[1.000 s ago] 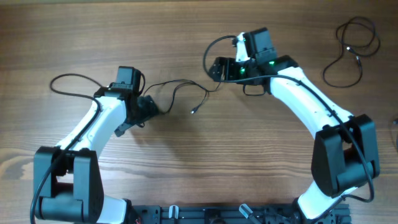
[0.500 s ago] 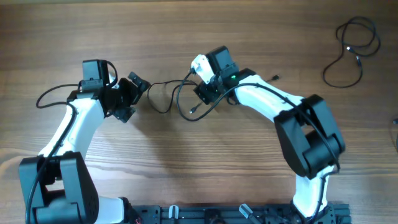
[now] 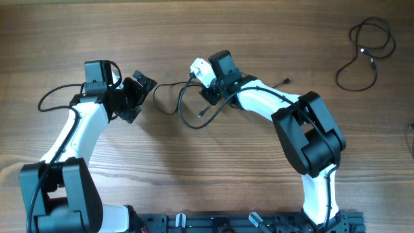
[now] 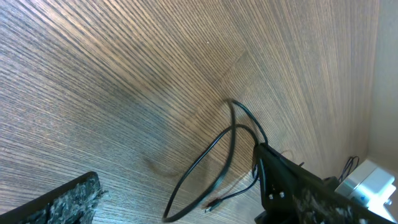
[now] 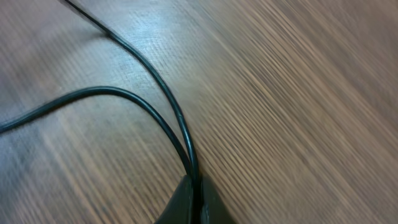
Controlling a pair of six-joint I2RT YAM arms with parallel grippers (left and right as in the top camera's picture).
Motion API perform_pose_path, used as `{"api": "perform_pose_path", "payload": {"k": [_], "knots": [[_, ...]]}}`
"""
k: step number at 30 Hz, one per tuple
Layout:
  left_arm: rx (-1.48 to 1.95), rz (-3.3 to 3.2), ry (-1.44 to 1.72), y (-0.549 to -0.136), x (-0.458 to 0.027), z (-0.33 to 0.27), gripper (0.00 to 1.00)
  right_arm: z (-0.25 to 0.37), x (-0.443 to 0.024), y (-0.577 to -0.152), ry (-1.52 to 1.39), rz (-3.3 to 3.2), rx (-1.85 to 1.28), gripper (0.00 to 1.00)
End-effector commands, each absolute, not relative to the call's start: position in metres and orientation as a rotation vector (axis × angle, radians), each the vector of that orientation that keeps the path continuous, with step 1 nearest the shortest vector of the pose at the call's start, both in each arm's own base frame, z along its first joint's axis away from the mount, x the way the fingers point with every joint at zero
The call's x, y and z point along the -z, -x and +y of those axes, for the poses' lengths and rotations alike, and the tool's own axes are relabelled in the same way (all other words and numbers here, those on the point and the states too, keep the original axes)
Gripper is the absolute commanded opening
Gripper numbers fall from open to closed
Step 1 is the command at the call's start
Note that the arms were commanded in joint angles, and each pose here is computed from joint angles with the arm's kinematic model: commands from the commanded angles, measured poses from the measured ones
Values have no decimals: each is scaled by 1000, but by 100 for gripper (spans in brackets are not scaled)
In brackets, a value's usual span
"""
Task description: Untangle cables
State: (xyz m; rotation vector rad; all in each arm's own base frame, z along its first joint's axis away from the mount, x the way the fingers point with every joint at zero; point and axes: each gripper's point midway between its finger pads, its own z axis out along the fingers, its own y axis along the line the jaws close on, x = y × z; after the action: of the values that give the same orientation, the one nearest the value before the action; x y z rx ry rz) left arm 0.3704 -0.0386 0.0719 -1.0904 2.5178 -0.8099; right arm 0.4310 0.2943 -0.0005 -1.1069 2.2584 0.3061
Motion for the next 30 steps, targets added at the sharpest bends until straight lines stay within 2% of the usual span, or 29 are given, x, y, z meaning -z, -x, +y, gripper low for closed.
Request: {"api": "perform_pose_path", "payload": {"k": [1, 3, 5, 6, 10, 13, 16, 18, 22, 27, 30], "knots": [[835, 2498, 1075, -372, -81, -40, 100, 263, -22, -458, 712, 2399, -265, 4], [835, 2498, 1075, -372, -81, -40, 100, 249, -75, -483, 588, 2315, -284, 4], [835, 2498, 1075, -372, -81, -40, 100, 203, -155, -522, 376, 2189, -319, 4], [834, 2498, 1075, -372, -80, -40, 100, 188, -174, -532, 335, 2146, -341, 4], [834, 2498, 1075, -372, -80, -40, 99, 157, -221, -561, 293, 1958, -549, 4], [834, 2498, 1075, -372, -81, -40, 100, 106, -241, -583, 123, 1879, -485, 4], [834, 2498, 1075, -372, -80, -40, 100, 81, -225, -582, 85, 1917, -456, 4], [834, 2498, 1075, -372, -80, -40, 100, 74, -193, -576, 43, 2015, -423, 4], [834, 2498, 1075, -372, -80, -40, 100, 9, -139, -584, -185, 2109, -94, 4], [835, 2498, 1075, -372, -81, -40, 100, -42, -106, -588, -281, 2135, -46, 4], [835, 2498, 1075, -372, -81, -40, 100, -41, -72, -581, -274, 2221, -109, 4]]}}
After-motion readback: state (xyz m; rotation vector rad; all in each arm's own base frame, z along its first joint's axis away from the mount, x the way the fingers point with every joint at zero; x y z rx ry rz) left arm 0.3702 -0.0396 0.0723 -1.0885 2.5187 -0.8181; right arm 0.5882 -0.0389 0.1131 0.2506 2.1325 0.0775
